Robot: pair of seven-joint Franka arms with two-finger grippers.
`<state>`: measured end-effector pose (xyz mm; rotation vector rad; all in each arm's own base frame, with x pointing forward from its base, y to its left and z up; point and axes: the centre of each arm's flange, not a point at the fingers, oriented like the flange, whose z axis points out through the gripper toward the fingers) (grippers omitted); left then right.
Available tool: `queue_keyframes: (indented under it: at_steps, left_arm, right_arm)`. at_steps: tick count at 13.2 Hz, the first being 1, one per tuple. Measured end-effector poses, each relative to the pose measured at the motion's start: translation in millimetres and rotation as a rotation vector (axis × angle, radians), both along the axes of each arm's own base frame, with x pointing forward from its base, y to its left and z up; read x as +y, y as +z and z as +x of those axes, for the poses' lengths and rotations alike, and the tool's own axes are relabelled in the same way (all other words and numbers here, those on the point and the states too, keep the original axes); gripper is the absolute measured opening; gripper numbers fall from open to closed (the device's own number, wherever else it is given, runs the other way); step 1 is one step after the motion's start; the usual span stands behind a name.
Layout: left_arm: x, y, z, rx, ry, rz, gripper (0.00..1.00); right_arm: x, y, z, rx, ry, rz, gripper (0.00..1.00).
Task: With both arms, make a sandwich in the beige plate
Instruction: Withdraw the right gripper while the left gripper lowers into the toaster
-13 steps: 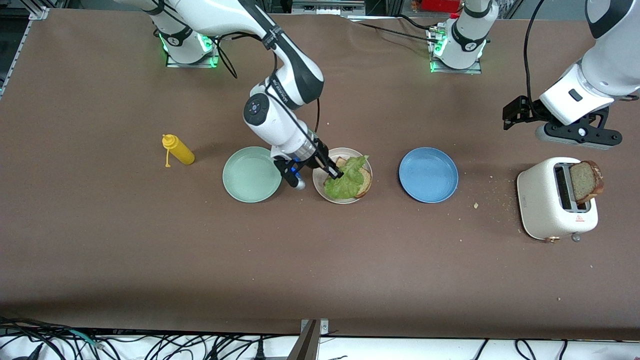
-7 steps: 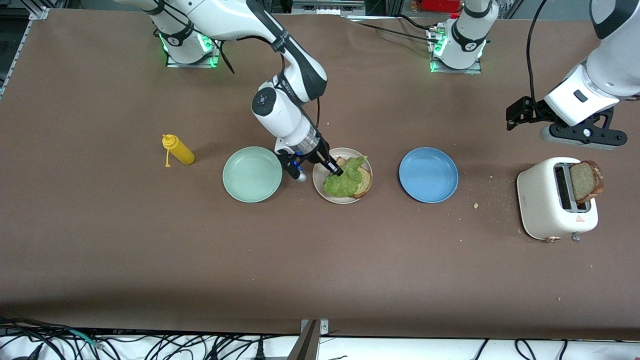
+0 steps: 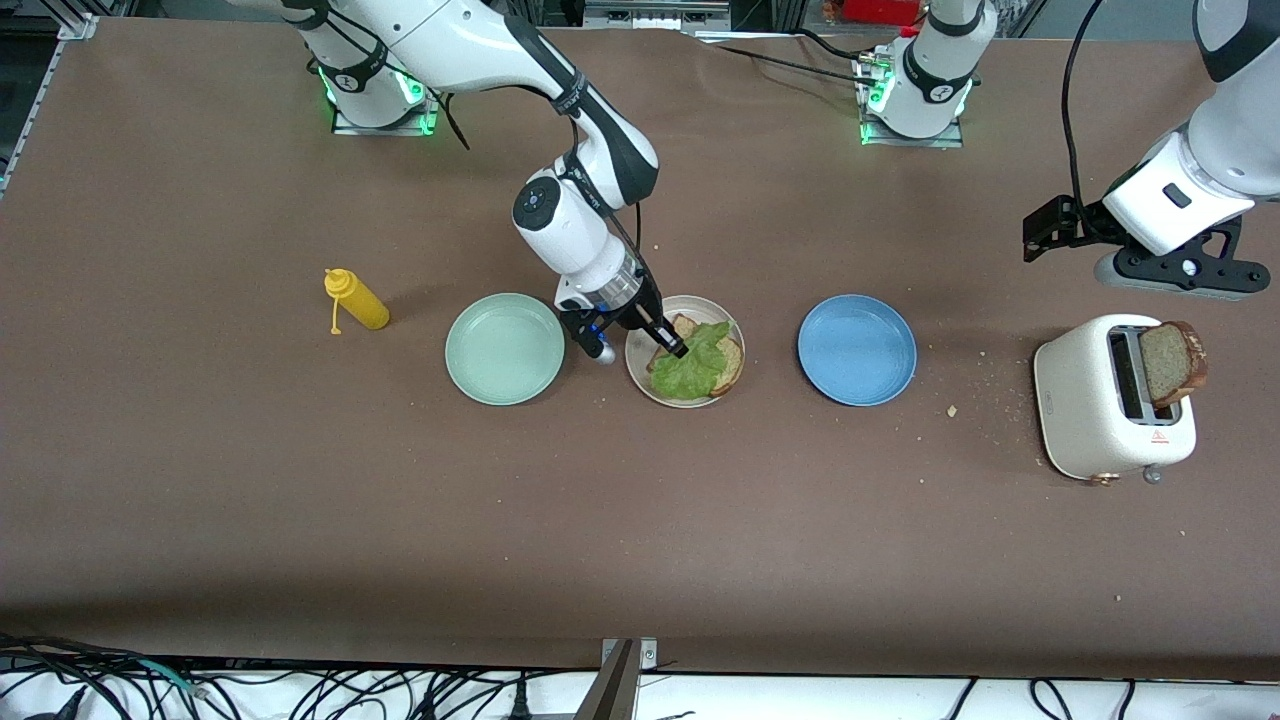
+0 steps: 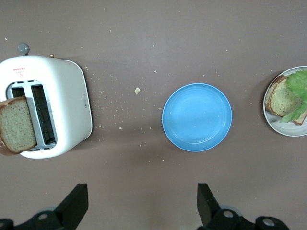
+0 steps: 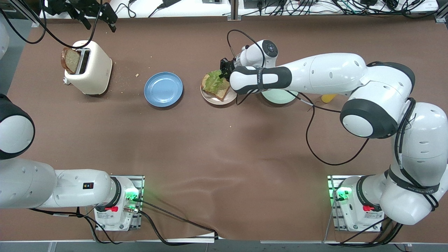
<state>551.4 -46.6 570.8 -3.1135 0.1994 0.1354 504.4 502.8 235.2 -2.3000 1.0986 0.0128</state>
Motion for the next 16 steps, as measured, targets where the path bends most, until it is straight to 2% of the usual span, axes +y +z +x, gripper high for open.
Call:
queue_keyframes:
  at_steps: [5, 7, 8, 9, 11, 14, 16]
  left_arm:
    - [9, -3, 1, 0.011, 0.017, 0.0, 1.0]
    - [22, -8, 1, 0.027, 0.039, 0.001, 1.0]
    - [28, -11, 2, 0.038, 0.051, 0.001, 1.0]
    - [34, -15, 3, 0.045, 0.06, 0.0, 1.0]
    - [50, -19, 5, 0.051, 0.088, -0.001, 1.0]
    - [98, -25, 12, 0.022, 0.165, -0.006, 1.0]
    - [138, -45, 24, -0.007, 0.174, -0.016, 1.0]
  right_arm:
    - [0, 16, 6, -0.013, -0.005, 0.018, 0.63]
    - [-6, 37, 14, 0.008, 0.001, 0.024, 0.84]
    - [-14, 51, 22, 0.035, 0.008, 0.022, 0.96]
    - [-25, 69, 31, 0.066, 0.02, 0.016, 1.0]
    - [-60, 111, 51, 0.113, 0.058, -0.015, 1.0]
    - [-121, 163, 71, 0.14, 0.158, -0.11, 1.0]
    - [-161, 187, 80, 0.146, 0.255, -0.184, 1.0]
